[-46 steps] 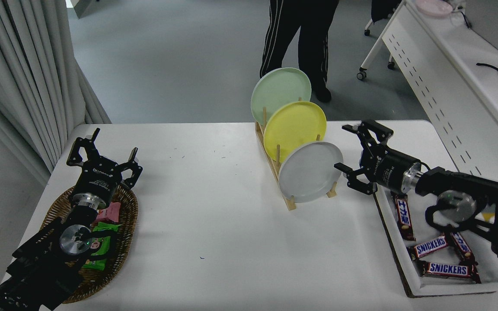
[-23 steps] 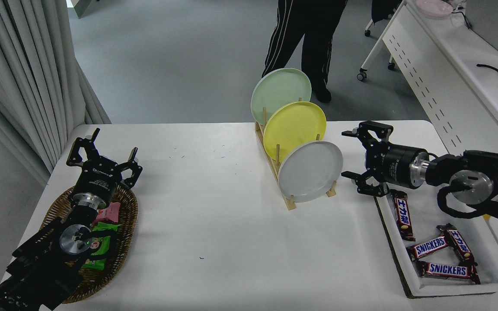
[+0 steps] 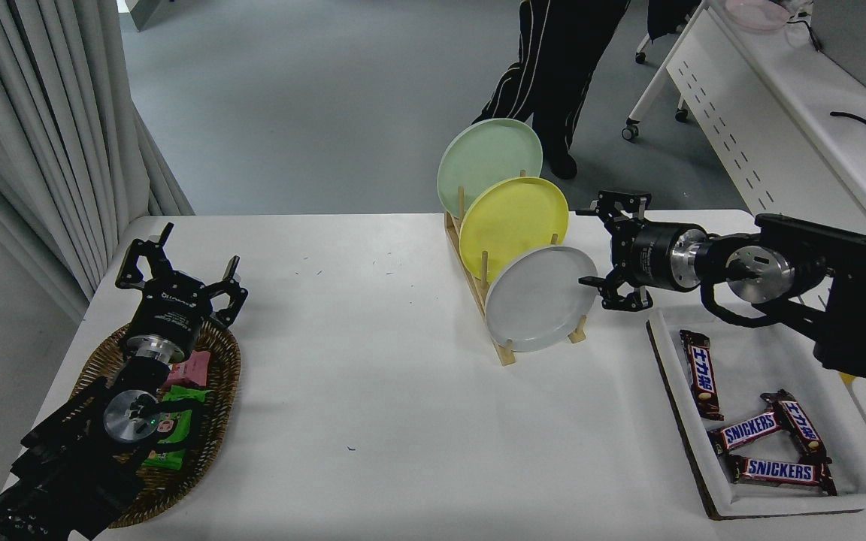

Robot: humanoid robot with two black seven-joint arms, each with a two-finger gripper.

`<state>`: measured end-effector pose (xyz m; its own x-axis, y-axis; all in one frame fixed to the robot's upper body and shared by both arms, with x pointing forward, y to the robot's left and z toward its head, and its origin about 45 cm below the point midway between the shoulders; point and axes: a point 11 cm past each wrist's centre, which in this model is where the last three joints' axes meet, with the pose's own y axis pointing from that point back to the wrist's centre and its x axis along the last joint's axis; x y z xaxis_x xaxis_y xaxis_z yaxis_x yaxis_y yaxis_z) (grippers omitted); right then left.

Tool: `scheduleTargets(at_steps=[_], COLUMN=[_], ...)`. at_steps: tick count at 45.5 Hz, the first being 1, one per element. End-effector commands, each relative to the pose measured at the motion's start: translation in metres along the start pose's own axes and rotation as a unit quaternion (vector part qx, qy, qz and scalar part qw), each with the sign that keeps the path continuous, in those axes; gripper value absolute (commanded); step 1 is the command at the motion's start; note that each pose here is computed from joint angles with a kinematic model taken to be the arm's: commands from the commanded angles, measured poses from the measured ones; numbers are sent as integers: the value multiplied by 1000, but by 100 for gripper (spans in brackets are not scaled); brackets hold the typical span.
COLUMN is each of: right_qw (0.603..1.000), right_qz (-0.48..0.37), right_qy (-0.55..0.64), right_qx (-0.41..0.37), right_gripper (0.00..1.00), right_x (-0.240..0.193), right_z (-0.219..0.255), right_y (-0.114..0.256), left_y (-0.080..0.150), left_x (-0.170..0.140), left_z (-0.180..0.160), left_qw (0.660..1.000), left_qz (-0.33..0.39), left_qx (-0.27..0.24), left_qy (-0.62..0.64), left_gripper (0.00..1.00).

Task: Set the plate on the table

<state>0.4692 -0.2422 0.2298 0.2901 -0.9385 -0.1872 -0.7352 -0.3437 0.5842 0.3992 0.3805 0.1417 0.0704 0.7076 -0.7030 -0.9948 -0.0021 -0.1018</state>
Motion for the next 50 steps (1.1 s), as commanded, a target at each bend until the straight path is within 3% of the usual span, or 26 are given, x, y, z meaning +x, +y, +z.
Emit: scheduleTargets(at_steps=[1, 18, 27, 30, 35, 39, 50], right_qw=[999, 998, 998, 998, 998, 998, 998], right_qz=[7, 2, 1, 4, 3, 1, 10], right_qy=[-31, -35, -47, -47, -48, -50, -52], right_qx=[7, -43, -32, -29, -27, -24, -21], right_gripper=[99, 98, 97, 85, 83, 70, 62], right_x=[-12, -19, -19, -16, -16, -17, -9], right_z=[-5, 16, 9, 7, 5, 3, 1], right_y=[-9, -18, -18, -18, -17, -17, -17], left_y=[0, 0, 0, 0, 0, 0, 0], left_x=[0, 0, 0, 0, 0, 0, 0], left_z=[0, 0, 0, 0, 0, 0, 0], left_qw=[1000, 1000, 1000, 1000, 1000, 1000, 1000], left_qz=[0, 1, 0, 0, 0, 0, 0], left_qx=[0, 0, -1, 0, 0, -1, 0], left_qy=[0, 0, 0, 0, 0, 0, 0], left_gripper=[100, 100, 100, 100, 100, 100, 100])
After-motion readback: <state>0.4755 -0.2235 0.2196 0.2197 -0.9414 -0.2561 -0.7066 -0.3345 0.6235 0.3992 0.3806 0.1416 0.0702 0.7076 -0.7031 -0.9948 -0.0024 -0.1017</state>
